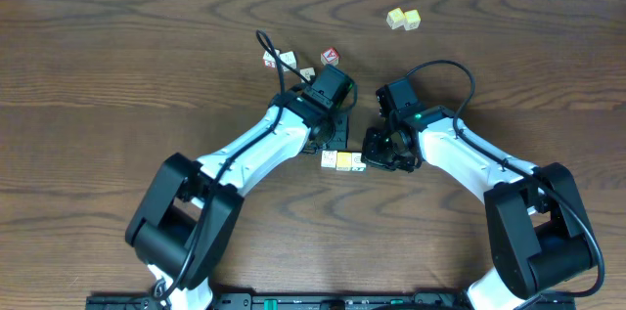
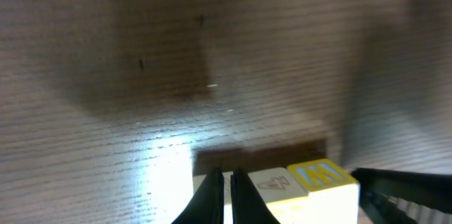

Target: Lift 3 blocks

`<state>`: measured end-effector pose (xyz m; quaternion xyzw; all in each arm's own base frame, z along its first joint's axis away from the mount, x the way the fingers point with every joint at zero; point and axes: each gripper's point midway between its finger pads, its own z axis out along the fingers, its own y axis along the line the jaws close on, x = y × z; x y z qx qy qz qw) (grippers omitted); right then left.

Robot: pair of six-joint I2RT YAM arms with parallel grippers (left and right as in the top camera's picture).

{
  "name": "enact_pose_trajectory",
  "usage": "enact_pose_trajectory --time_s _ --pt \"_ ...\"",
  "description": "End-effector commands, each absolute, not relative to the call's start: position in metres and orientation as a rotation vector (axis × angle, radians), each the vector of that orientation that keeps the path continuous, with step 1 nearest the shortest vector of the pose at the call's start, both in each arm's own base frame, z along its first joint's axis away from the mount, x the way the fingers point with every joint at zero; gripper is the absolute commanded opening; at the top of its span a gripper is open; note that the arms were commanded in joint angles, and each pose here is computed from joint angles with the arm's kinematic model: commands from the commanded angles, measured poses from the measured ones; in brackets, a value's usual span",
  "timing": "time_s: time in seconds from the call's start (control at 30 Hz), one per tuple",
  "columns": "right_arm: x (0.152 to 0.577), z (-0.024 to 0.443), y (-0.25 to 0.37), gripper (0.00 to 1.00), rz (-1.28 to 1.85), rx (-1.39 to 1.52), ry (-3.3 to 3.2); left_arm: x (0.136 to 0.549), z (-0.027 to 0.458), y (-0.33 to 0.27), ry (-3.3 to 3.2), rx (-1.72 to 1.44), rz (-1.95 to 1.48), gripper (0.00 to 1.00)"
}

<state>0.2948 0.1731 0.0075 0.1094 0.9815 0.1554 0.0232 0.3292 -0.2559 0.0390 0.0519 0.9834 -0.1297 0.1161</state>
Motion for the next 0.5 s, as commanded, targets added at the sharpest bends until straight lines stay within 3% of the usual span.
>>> enact_pose_trajectory --time_s 0.0,0.47 --pt "0.295 0.013 0.173 0.01 0.480 0.346 3.019 0.329 0.034 -0.257 2.882 0.176 -0.340 0.07" --pt "0.294 0.013 0.173 0.01 0.479 0.346 3.022 0.318 0.025 -0.252 2.927 0.119 -0.320 0.07"
